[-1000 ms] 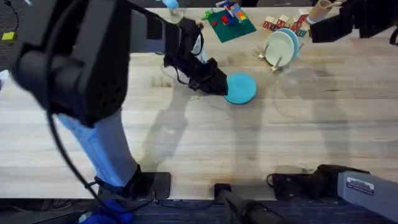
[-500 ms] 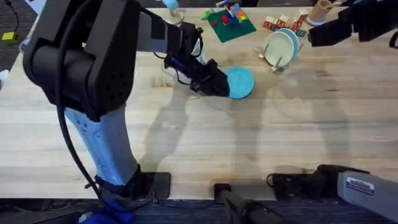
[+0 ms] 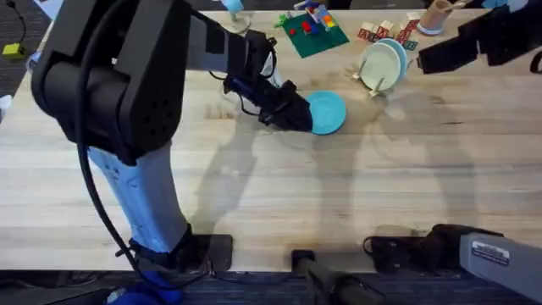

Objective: Pick up the plates from the table one by one and place each into a slot on the dish rack.

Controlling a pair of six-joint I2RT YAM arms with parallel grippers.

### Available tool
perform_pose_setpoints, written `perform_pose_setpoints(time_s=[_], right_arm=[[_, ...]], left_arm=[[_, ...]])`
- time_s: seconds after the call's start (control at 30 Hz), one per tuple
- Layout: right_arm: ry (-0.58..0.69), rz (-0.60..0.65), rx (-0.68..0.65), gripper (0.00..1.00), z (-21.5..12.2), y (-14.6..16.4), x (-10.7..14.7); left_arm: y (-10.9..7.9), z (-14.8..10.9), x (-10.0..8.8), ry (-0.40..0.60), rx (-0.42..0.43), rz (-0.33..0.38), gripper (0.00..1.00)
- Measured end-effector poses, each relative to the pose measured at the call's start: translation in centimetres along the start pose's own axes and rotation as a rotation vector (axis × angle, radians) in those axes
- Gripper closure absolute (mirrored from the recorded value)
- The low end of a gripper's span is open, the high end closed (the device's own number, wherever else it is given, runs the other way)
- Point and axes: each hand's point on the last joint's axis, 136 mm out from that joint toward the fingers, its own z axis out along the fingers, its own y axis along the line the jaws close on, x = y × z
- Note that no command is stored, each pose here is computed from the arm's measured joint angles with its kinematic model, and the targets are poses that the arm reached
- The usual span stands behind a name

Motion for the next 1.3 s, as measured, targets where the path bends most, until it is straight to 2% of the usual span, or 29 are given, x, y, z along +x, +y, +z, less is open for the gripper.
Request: perform_pose_setpoints(time_s=[0.73, 1.13, 1.3], right_arm=[[0.005, 0.003, -0.003, 0.006, 0.0, 0.1, 0.1], [0.005, 0.003, -0.003, 0.005, 0.0, 0.1, 0.1], [0.005, 0.003, -0.003, 0.005, 0.0, 0.1, 0.1]], left_arm=[[0.0, 0.0, 0.1, 0.008, -0.009, -0.008, 0.963], [0.4, -0.6, 0.4, 0.053, -0.101, -0.049, 0.962], [-0.7, -1.9, -0.8, 0.031, -0.156, -0.021, 0.962]])
